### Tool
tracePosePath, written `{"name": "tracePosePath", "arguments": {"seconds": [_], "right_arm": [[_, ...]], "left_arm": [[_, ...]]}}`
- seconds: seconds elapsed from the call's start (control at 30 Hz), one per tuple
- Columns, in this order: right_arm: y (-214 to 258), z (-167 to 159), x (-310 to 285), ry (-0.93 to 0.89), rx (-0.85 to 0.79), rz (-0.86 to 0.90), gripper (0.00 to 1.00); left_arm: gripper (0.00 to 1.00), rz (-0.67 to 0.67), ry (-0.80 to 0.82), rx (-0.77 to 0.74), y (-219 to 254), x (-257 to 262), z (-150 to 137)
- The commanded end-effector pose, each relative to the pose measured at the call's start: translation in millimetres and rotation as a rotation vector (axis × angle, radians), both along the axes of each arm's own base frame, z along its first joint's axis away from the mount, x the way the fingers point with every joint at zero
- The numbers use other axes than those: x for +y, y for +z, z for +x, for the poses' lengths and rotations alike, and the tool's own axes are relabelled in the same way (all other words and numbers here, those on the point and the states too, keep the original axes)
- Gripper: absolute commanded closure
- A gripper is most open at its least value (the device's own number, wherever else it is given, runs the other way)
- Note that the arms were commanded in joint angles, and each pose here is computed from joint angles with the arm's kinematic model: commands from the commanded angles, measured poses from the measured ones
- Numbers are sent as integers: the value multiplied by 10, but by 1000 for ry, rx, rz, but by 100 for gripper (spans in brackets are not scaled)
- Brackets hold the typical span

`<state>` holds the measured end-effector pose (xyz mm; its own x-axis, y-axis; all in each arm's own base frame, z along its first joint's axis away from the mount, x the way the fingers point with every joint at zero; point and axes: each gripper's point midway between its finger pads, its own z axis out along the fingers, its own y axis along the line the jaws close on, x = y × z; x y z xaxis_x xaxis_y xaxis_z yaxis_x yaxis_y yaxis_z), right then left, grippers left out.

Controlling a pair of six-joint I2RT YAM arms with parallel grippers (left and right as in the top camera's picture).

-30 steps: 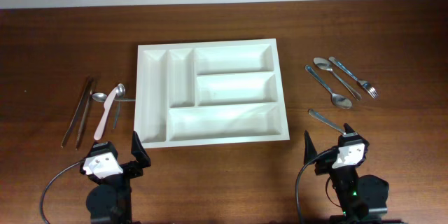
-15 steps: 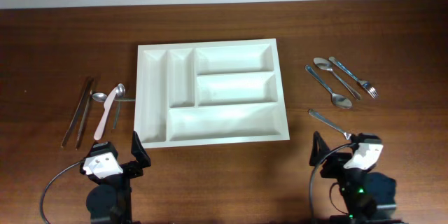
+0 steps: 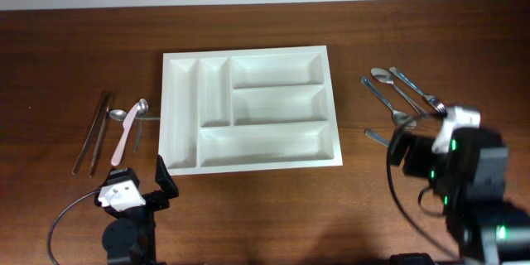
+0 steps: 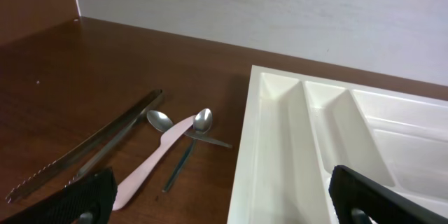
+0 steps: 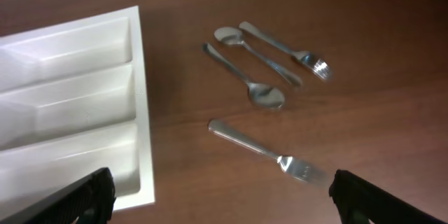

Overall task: Pack container
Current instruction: 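Move the right gripper over the silver spoons right of the tray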

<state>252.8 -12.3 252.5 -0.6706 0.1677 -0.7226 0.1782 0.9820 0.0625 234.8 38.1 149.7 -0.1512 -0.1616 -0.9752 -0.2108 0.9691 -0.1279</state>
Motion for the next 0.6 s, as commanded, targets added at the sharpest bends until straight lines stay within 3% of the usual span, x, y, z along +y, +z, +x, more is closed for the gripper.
{"name": "tracePosePath", "arguments": {"seconds": [0.0,0.33,0.57], "right_arm": [[169,159,-32,40,21,-77,1],[15,518,22,65,94,-47,1],[-384,780,-537,-264,156,160,0]], "left_arm": [[1,18,-8,0,-7,-4,0],[1,18,-8,0,-7,-4,0],[1,18,-8,0,-6,-4,0]]}}
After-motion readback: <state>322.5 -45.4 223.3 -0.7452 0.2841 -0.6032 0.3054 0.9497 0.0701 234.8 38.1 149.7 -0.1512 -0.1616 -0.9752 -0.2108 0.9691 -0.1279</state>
